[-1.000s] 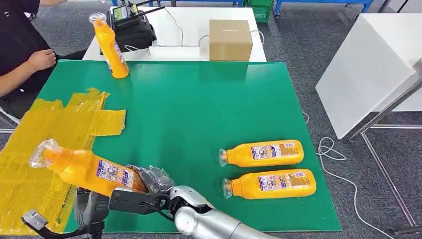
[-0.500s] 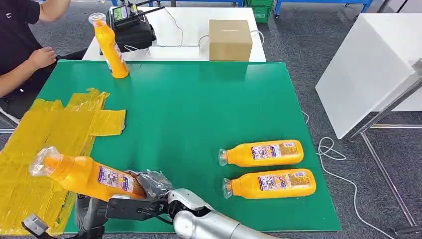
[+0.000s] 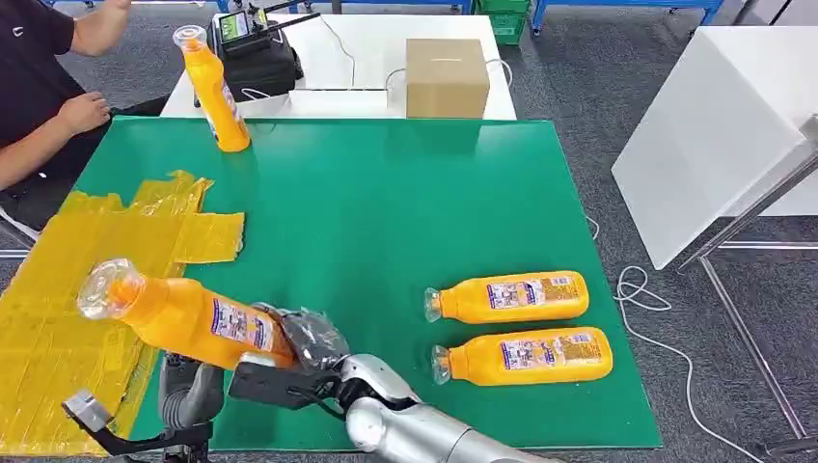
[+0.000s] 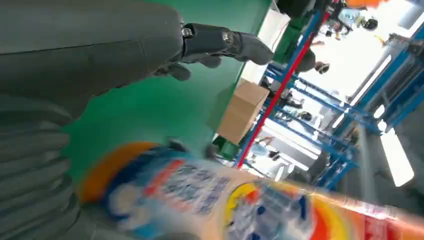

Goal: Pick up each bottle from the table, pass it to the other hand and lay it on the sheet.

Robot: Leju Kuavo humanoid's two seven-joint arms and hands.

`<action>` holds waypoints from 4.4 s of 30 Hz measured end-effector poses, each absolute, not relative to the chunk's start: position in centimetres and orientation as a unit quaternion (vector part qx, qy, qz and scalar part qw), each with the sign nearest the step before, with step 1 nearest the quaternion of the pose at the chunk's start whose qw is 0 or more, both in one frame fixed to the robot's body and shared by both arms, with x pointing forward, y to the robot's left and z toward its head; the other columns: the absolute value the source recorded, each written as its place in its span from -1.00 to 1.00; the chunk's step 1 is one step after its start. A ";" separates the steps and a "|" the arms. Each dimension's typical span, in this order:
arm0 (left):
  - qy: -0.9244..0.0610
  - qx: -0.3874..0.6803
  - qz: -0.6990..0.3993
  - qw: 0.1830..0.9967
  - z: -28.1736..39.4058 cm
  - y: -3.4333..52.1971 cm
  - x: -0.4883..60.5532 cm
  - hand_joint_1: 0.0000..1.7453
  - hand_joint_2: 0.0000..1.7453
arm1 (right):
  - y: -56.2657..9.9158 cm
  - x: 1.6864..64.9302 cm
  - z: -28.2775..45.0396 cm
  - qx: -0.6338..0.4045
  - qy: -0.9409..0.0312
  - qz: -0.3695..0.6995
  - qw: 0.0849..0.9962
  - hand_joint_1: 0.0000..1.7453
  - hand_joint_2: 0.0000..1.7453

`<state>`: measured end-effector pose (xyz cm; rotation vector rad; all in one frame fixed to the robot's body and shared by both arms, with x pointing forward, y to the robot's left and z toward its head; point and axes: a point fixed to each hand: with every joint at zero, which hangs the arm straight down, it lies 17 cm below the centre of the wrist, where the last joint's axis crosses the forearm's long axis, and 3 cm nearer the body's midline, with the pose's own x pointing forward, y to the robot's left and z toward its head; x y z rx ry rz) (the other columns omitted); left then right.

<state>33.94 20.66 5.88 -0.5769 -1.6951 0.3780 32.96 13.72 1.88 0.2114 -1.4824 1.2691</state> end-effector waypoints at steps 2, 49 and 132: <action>-0.737 -0.251 0.156 0.607 6.3 20.3 34.1 -1.00 1.00 | 11.7 35.3 2.6 0.074 -0.640 0.515 0.565 1.00 1.00; -0.792 -0.168 0.043 0.585 10.7 17.8 34.3 -1.00 1.00 | 15.3 28.9 0.6 0.127 -0.577 0.591 0.549 1.00 1.00; -0.620 0.567 -0.290 0.458 9.9 37.8 35.0 1.00 1.00 | 2.0 34.2 5.1 0.042 -0.704 0.442 0.554 -1.00 -1.00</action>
